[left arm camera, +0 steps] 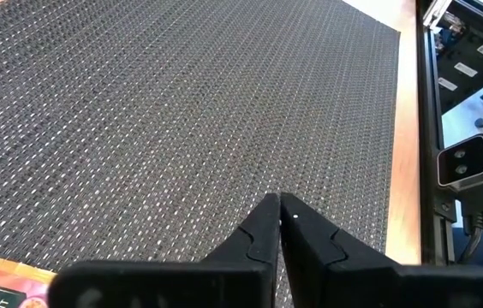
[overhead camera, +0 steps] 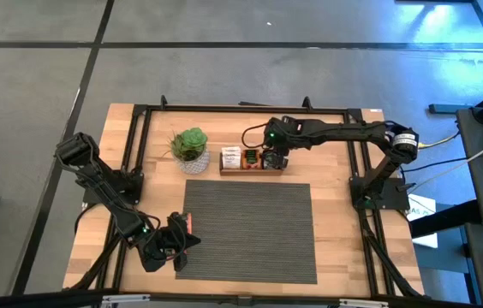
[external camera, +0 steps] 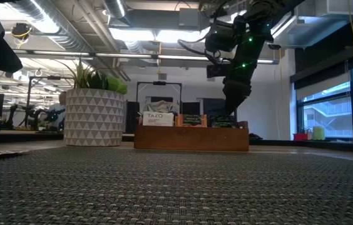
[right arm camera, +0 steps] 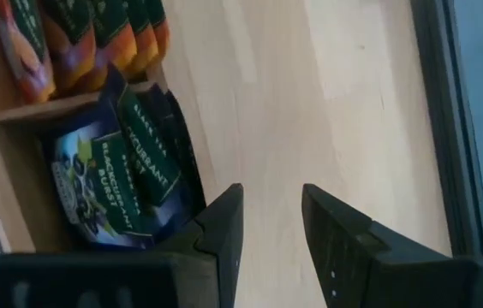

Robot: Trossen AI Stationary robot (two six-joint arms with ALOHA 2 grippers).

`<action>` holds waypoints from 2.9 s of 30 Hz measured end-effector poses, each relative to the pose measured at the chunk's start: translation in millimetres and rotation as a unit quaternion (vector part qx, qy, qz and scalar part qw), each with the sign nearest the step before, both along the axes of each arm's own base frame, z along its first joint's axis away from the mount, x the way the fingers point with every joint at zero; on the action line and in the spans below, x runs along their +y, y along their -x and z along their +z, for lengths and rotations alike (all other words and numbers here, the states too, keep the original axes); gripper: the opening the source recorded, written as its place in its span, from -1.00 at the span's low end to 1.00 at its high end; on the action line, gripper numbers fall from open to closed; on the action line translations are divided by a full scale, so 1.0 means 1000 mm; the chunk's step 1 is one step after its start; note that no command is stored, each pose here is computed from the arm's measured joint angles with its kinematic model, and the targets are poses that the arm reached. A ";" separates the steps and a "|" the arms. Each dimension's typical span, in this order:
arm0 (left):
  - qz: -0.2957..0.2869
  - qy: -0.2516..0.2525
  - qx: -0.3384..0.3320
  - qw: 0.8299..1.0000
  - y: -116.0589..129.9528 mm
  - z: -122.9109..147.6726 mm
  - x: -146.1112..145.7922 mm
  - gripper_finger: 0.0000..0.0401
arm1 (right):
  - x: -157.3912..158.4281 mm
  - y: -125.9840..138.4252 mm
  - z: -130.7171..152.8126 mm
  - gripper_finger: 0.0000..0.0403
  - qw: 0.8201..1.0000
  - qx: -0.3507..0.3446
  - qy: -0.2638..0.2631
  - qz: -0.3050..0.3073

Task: Pick & Place Tea
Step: Adjust the blue tea bags

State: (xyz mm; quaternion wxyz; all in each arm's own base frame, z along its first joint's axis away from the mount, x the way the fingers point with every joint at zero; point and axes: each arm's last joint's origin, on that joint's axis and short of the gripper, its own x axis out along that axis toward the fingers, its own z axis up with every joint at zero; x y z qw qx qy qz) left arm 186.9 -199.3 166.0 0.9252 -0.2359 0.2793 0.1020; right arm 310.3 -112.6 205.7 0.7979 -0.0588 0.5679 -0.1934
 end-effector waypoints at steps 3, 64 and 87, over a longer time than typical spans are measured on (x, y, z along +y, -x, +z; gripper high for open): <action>0.000 0.001 0.000 1.000 0.000 0.000 0.000 -0.94 | -0.001 -0.002 0.001 -0.39 1.000 -0.014 0.008 -0.014; 0.007 -0.011 -0.007 1.000 0.000 0.000 0.001 -0.94 | 0.012 0.022 0.011 -0.54 0.987 -0.079 -0.087 0.107; 0.007 -0.012 -0.007 1.000 0.000 0.000 0.001 -0.96 | 0.008 0.020 0.001 -0.15 0.989 -0.057 -0.097 0.099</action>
